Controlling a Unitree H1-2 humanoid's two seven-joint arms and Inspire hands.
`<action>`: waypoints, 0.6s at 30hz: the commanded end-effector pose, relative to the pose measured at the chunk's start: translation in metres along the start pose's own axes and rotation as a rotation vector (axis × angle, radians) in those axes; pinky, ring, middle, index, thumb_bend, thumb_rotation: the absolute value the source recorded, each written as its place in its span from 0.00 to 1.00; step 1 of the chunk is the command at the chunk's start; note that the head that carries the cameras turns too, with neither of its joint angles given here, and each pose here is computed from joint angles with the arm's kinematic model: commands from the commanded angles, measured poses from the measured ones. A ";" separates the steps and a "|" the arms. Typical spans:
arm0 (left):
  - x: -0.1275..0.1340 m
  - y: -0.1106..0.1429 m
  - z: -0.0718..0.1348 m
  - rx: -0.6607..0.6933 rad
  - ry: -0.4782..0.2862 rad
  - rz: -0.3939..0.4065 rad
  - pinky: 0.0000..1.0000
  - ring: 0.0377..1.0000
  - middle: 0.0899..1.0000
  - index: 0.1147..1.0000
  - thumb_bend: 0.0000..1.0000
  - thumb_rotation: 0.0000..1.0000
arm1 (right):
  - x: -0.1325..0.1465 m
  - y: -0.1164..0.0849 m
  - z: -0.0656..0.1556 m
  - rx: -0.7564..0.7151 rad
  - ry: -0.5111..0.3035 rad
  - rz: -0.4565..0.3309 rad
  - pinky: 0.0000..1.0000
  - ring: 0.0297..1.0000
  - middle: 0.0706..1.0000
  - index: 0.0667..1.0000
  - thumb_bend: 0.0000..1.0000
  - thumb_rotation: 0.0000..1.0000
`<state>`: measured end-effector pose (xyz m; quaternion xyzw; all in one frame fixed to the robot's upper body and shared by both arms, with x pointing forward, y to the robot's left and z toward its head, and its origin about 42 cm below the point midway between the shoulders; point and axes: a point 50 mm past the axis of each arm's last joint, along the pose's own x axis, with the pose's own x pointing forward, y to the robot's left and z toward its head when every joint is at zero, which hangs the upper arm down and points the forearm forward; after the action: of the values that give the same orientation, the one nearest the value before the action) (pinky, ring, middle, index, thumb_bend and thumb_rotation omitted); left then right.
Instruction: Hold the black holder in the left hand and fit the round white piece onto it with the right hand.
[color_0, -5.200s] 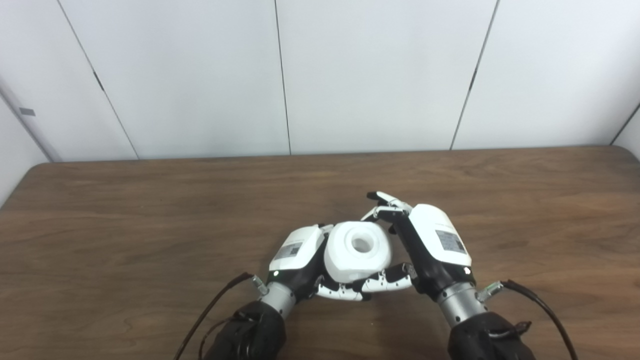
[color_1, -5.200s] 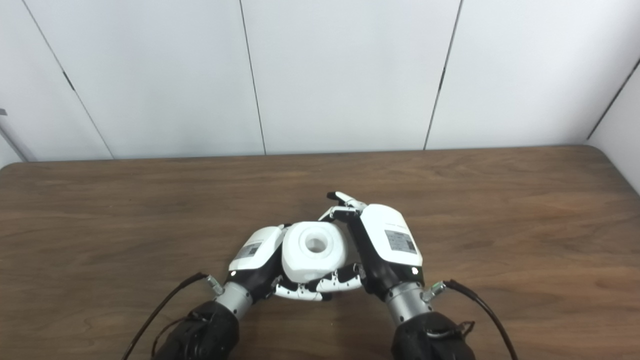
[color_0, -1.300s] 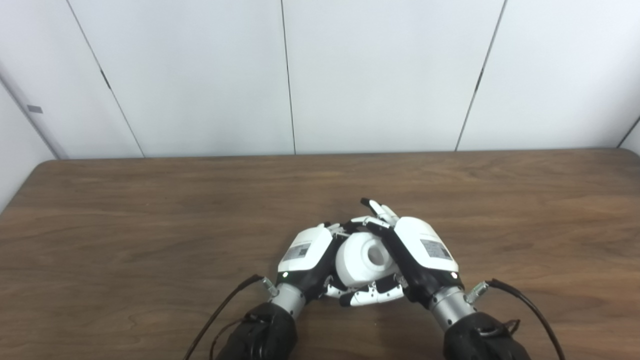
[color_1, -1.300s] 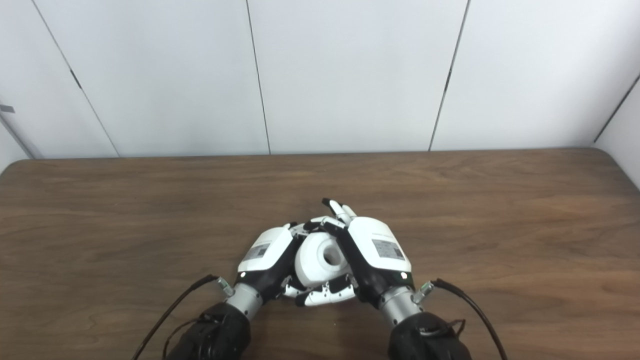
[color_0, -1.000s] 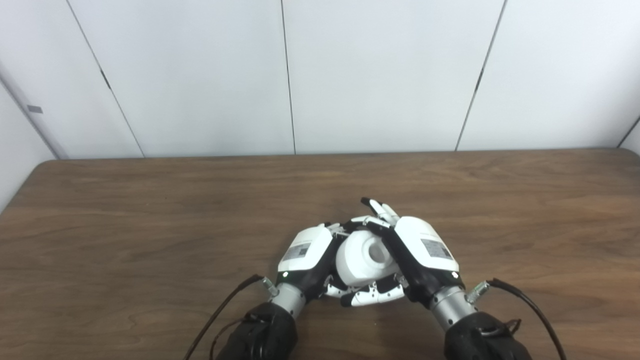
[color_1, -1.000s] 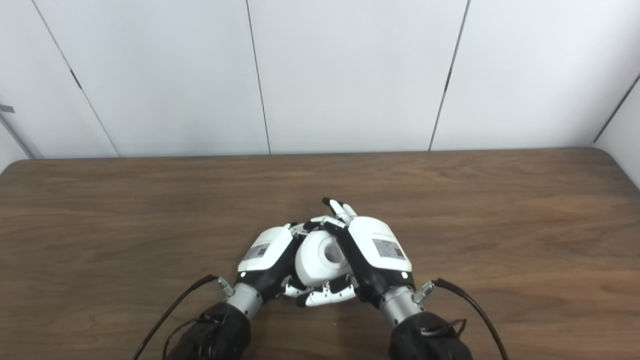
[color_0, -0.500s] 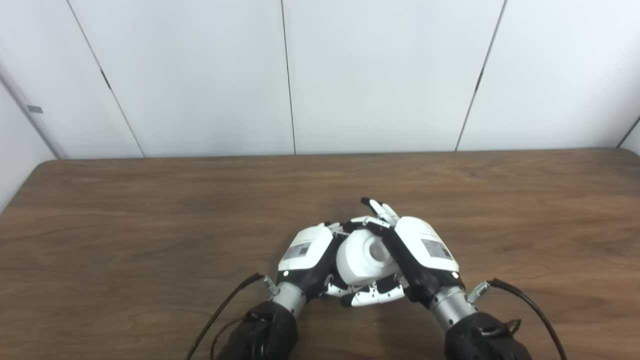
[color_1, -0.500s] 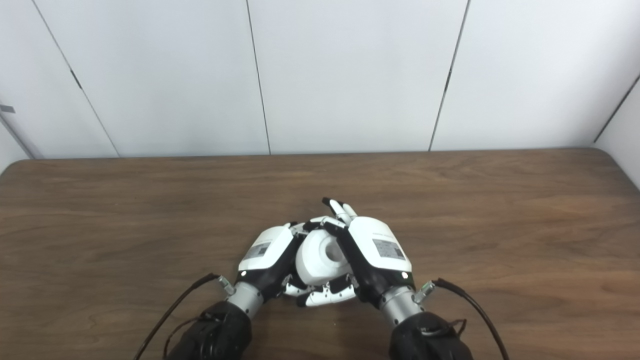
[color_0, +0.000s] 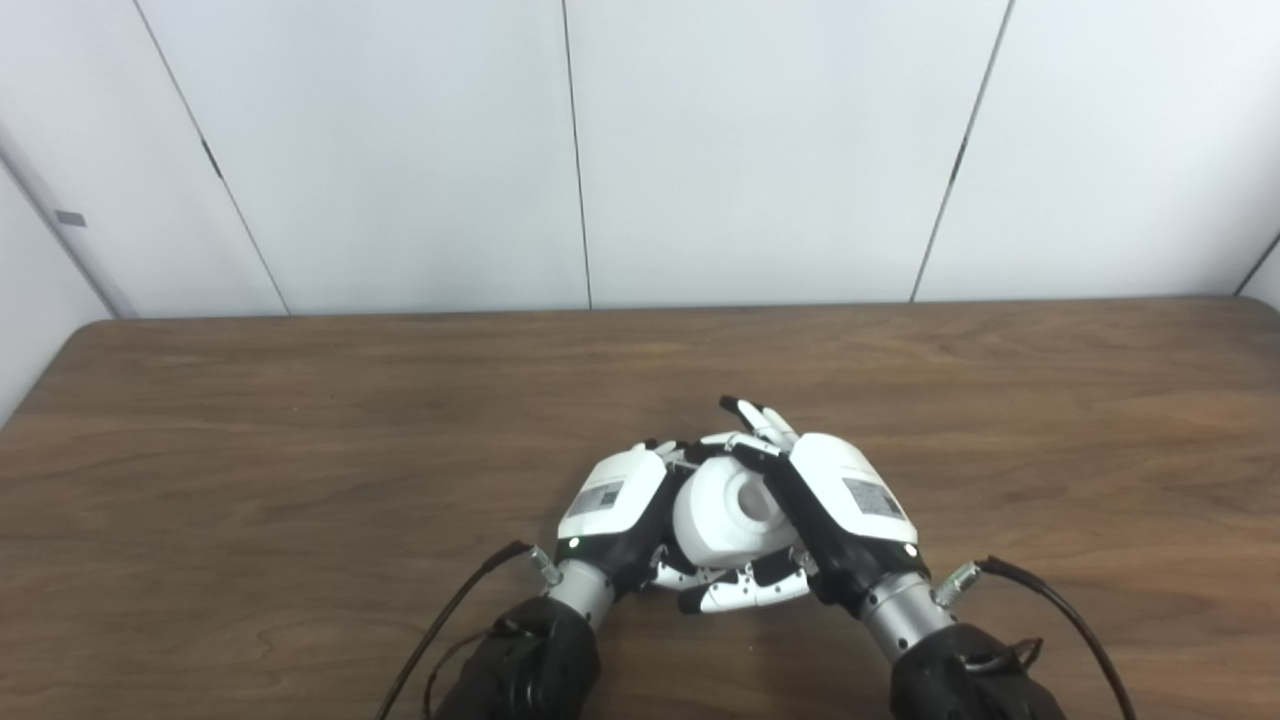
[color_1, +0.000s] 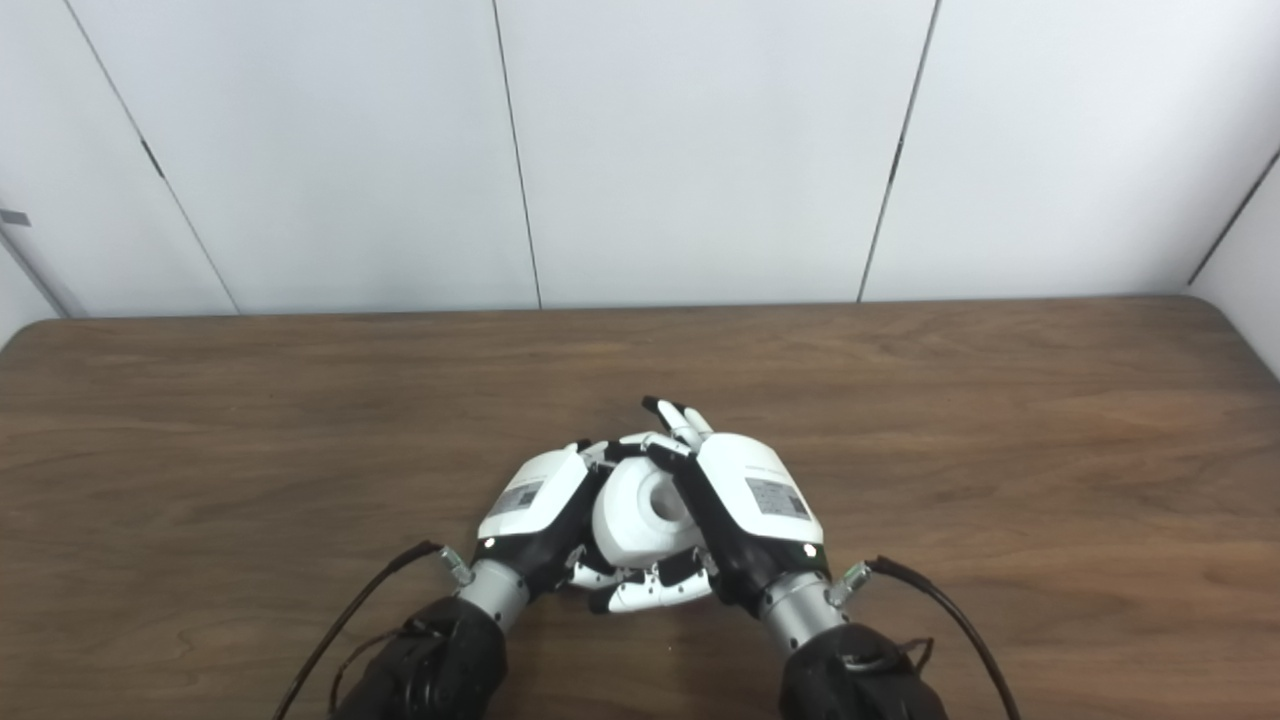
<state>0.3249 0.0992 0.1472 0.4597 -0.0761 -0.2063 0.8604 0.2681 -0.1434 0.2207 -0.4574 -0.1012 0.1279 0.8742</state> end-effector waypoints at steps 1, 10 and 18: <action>0.006 0.009 0.004 0.019 -0.006 0.013 1.00 0.96 0.88 0.43 0.52 0.07 | 0.003 -0.010 0.007 -0.003 -0.041 -0.052 0.85 0.97 0.97 0.75 0.81 0.32; 0.005 0.010 0.003 0.027 0.006 -0.001 1.00 0.96 0.89 0.43 0.52 0.07 | 0.003 -0.009 0.007 -0.001 -0.040 -0.053 0.86 0.97 0.97 0.75 0.81 0.33; 0.005 0.011 0.003 0.041 0.019 -0.018 1.00 0.96 0.90 0.59 0.91 0.19 | 0.003 -0.009 0.007 0.000 -0.041 -0.054 0.84 0.97 0.97 0.75 0.82 0.32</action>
<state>0.3273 0.0993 0.1503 0.4692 -0.0639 -0.2127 0.8547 0.2683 -0.1435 0.2206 -0.4551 -0.1024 0.1265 0.8754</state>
